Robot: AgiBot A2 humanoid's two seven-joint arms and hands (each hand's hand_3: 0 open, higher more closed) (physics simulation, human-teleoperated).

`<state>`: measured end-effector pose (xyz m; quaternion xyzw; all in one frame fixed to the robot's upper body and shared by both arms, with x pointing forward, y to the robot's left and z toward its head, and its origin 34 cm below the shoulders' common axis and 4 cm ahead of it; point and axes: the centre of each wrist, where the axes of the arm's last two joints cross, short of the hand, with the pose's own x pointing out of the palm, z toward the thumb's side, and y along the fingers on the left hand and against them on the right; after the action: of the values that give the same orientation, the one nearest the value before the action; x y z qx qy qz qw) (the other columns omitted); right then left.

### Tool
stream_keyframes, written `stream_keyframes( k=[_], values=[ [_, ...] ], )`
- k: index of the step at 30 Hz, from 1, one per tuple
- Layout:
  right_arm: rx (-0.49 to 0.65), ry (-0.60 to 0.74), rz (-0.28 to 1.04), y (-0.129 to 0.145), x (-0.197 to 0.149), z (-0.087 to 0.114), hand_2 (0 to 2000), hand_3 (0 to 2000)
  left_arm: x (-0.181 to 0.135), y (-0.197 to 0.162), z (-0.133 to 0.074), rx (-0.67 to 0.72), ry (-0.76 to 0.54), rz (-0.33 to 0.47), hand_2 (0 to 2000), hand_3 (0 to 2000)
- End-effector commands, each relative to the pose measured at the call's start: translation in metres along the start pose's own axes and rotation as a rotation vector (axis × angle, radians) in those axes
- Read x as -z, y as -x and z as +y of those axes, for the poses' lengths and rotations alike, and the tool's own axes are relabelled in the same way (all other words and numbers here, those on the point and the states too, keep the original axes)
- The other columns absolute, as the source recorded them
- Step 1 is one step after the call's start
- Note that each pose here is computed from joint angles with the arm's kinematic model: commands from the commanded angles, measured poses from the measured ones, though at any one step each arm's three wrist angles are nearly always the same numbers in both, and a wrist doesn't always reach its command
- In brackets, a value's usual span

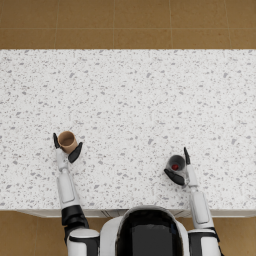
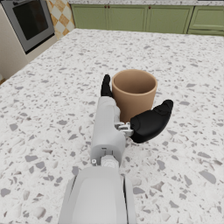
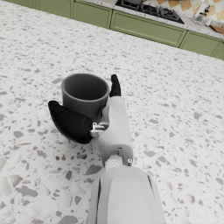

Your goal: Pick up two cups and pour the berry on the right into the cup on the left

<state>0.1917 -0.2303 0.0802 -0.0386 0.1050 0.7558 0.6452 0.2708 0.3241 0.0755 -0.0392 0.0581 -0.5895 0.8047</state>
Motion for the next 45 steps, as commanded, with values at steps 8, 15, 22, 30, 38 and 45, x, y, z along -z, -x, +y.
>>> stream_keyframes(
  k=[8, 15, 22, 30, 38, 45],
  values=[
    [0.024, 0.025, -0.021, 0.001, -0.006, -0.010, 0, 0, 0.003, 0.002, 0.013, -0.023, 0.031, -0.026, 0, 0],
    [-0.109, 0.049, -0.023, 0.000, -0.013, -0.004, 2000, 1280, -0.013, 0.004, 0.007, 0.005, -0.043, -0.038, 2000, 1280],
    [-0.037, 0.207, -0.032, 0.001, -0.053, -0.016, 2000, 1280, -0.062, -0.031, -0.027, 0.127, -0.272, -0.009, 2000, 1280],
    [-0.017, 0.371, -0.066, -0.006, -0.099, -0.049, 2000, 1280, -0.090, -0.091, -0.057, 0.368, -0.403, 0.007, 2000, 1280],
    [-0.004, 0.499, 0.049, -0.018, -0.145, -0.082, 2000, 1280, -0.102, -0.135, -0.072, 0.490, -0.491, 0.138, 2000, 1280],
    [0.057, 0.603, 0.248, -0.021, -0.187, -0.095, 2000, 1280, -0.111, -0.151, -0.066, 0.498, -0.528, 0.183, 2000, 1280]
  ],
)
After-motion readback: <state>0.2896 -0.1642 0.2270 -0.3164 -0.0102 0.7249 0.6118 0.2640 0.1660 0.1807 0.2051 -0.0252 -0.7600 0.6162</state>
